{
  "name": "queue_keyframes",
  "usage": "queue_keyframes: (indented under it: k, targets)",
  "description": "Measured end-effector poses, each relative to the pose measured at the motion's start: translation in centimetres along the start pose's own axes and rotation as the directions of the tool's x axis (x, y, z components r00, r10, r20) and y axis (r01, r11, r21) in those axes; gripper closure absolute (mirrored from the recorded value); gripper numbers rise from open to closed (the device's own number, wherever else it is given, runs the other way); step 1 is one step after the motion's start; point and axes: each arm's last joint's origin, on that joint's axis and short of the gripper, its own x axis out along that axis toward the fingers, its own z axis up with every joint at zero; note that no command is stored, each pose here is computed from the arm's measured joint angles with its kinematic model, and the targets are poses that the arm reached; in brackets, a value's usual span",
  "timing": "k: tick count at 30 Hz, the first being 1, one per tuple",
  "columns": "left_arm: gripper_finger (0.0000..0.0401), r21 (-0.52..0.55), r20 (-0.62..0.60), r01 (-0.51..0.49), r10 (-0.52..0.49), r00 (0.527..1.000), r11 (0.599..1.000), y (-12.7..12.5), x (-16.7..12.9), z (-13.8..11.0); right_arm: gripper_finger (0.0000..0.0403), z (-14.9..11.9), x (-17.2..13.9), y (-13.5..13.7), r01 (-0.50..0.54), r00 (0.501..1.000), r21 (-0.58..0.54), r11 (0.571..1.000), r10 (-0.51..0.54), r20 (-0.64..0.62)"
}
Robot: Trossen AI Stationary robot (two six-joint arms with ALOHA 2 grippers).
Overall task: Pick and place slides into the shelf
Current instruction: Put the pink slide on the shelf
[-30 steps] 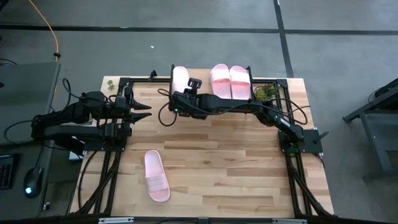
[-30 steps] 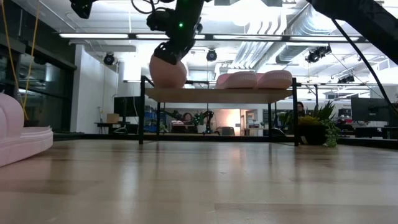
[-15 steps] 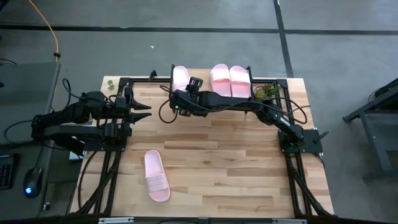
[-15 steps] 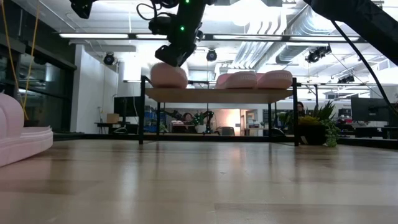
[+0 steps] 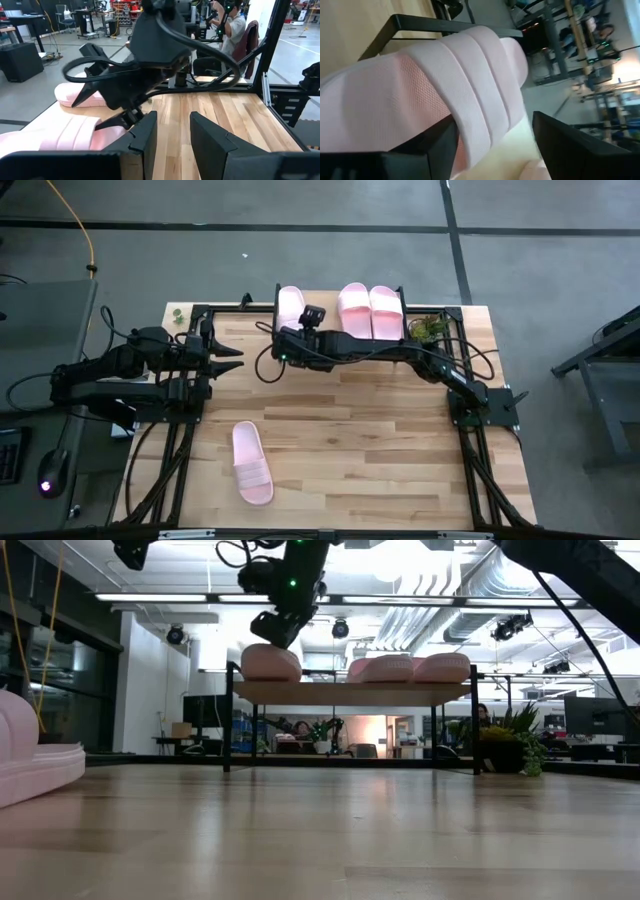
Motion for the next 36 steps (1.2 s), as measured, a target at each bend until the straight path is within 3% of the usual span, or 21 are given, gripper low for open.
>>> queue_keyframes:
  k: [7, 14, 21, 31, 36]
  targets:
    - [0.03, 0.0, -0.005, 0.0, 0.0, 1.0, 1.0, 0.0, 0.0, 0.0, 0.0162, 0.3, -1.5, 0.0, 0.061, 0.998, 0.003, 0.998, -0.061, 0.022]
    - [0.03, 0.0, -0.007, 0.0, 0.0, 1.0, 1.0, 0.0, 0.0, -0.1, 0.0162, 0.4, -2.8, -1.3, -0.106, 0.993, 0.101, 0.989, 0.099, 0.069]
    - [0.03, 0.0, -0.013, 0.0, 0.0, 1.0, 1.0, 0.0, 0.1, -0.1, 0.0162, -0.1, -3.4, -1.0, -0.122, 0.992, 0.104, 0.987, 0.119, 0.034]
    - [0.03, 0.061, -0.141, -0.056, 0.064, 0.988, 0.997, 0.3, 3.1, -0.9, 0.0163, -1.2, -5.4, 0.7, -0.145, 0.988, 0.087, 0.986, 0.149, -0.04]
    - [0.03, 0.069, -0.141, -0.085, 0.094, 0.986, 0.994, 0.4, 4.3, -0.9, 0.0163, -1.7, -7.2, 0.4, -0.11, 0.992, 0.085, 0.99, 0.115, -0.053]
